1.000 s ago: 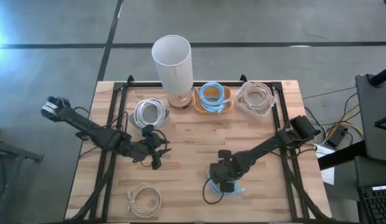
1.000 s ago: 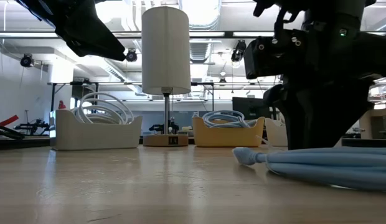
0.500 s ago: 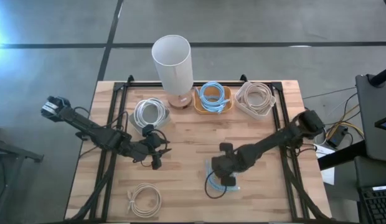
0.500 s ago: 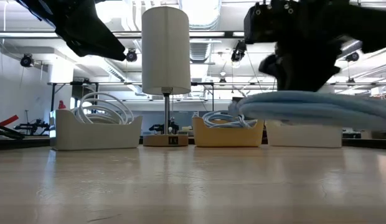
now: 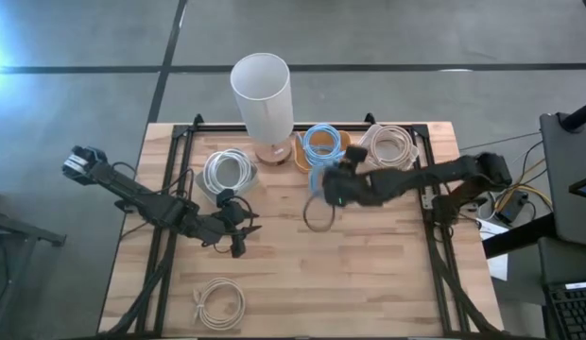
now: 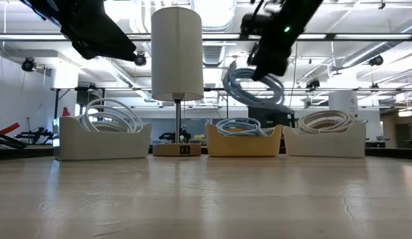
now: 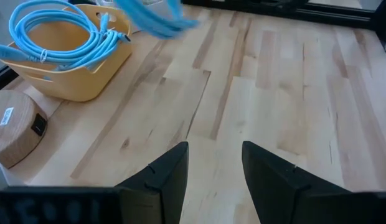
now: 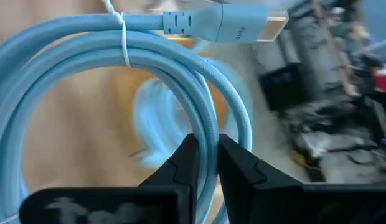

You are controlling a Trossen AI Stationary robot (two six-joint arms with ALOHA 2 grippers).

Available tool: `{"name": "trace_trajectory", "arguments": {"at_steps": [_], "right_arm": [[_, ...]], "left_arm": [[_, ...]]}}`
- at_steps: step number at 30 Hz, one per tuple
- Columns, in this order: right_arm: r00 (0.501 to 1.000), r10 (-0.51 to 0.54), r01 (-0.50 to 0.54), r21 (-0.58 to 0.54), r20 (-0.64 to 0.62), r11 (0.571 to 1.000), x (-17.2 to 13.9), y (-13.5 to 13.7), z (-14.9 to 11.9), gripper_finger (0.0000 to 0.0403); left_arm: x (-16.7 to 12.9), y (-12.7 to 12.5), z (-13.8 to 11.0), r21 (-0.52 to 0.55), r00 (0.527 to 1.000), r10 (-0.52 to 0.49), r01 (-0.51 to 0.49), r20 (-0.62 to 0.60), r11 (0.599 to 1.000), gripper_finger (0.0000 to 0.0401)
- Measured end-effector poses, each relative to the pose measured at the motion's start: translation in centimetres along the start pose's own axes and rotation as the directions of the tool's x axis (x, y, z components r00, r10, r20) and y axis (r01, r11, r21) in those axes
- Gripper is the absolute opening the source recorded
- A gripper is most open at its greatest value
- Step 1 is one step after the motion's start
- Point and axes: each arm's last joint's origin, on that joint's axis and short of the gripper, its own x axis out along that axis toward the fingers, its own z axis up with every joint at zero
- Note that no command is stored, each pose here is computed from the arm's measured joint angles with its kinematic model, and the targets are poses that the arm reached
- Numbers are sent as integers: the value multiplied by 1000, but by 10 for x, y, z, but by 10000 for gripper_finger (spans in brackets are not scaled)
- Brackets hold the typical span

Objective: Sort HDMI cables
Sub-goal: Put the blue HDMI into the yellow bin

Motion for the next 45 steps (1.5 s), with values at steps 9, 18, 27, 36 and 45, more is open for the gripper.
{"name": "trace_trajectory", "arguments": {"at_steps": [9,18,27,36,45], "right_arm": [[983,-177,175,-50,-40,983,76,-63,8,44],[999,-24,25,17,-48,1000,135,-96,-10,43],[989,52,-72,-141,-138,987,177,-74,-27,53],[988,61,-82,-147,-143,986,176,-74,-27,86],[989,71,-88,-133,-131,987,168,-72,-24,119]], "left_arm": [[0,1,0,3,1000,23,-23,9,1000,167],[0,1,0,3,999,33,-33,14,999,167],[0,2,0,12,999,41,-42,16,999,167],[2,5,-5,28,997,82,-82,16,996,167],[3,6,-8,-3,996,89,-89,11,996,167]]}}
